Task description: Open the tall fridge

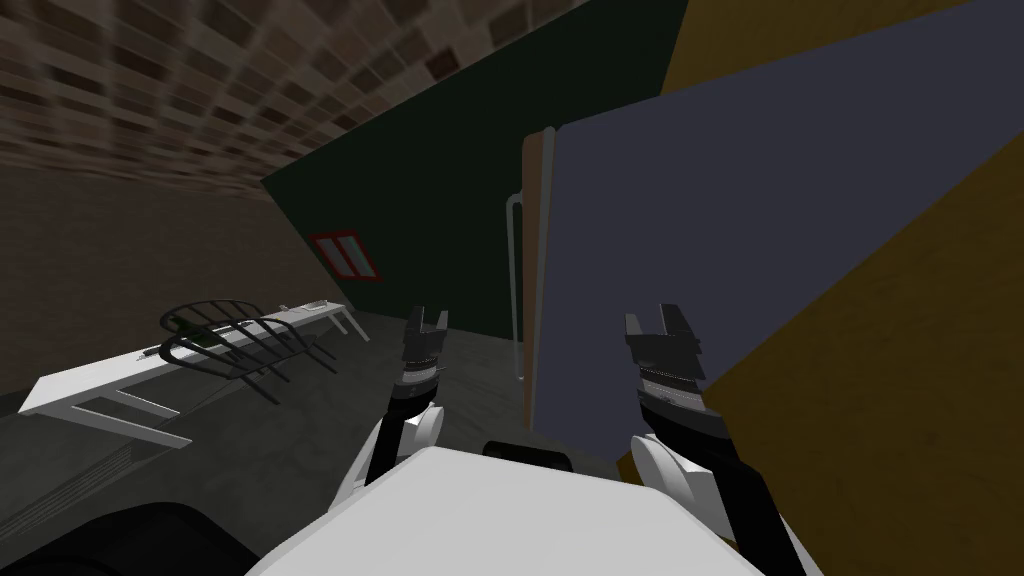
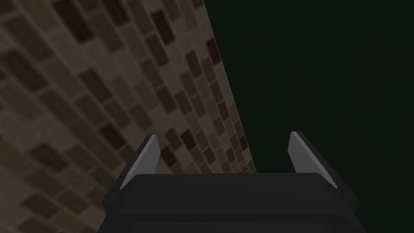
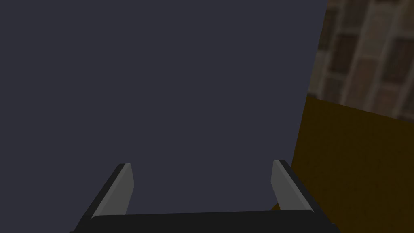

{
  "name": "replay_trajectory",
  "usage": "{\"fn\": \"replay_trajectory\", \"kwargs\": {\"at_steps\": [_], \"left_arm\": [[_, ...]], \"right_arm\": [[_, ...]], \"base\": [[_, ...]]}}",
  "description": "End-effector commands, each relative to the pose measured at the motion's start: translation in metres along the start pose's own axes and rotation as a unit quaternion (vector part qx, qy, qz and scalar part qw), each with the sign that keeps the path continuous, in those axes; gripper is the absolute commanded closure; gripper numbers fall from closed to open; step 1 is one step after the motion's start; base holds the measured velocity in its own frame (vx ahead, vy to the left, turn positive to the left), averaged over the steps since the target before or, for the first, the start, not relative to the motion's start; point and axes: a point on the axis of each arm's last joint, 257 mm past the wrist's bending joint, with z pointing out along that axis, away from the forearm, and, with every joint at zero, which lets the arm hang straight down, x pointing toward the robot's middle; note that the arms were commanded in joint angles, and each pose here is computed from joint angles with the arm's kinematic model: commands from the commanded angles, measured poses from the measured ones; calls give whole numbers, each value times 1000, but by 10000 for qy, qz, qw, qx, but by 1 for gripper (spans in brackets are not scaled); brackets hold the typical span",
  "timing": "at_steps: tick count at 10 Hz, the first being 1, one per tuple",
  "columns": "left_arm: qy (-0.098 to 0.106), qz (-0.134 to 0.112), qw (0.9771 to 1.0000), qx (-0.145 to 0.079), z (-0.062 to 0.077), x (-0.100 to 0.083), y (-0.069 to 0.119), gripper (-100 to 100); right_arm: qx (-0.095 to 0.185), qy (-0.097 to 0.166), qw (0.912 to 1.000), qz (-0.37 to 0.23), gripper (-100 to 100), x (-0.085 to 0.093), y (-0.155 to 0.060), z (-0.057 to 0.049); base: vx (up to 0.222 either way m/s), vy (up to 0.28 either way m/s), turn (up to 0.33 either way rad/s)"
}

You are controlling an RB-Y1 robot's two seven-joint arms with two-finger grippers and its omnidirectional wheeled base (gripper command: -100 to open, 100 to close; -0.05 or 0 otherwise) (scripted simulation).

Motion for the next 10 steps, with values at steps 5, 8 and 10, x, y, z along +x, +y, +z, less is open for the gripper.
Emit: {"fn": "replay_trajectory", "kwargs": {"at_steps": [5,8,10], "left_arm": [[0,0,10000,1,0,0,0,0],[0,0,10000,2,0,0,0,0],[0,0,10000,2,0,0,0,0]], "right_arm": [[-1,0,10000,0,0,0,0,0],[-2,0,10000,0,0,0,0,0],[138,184,9992,-328,-100,-3,-8,-5]], "base": [[0,0,0],[0,0,0],[6,14,15]]}}
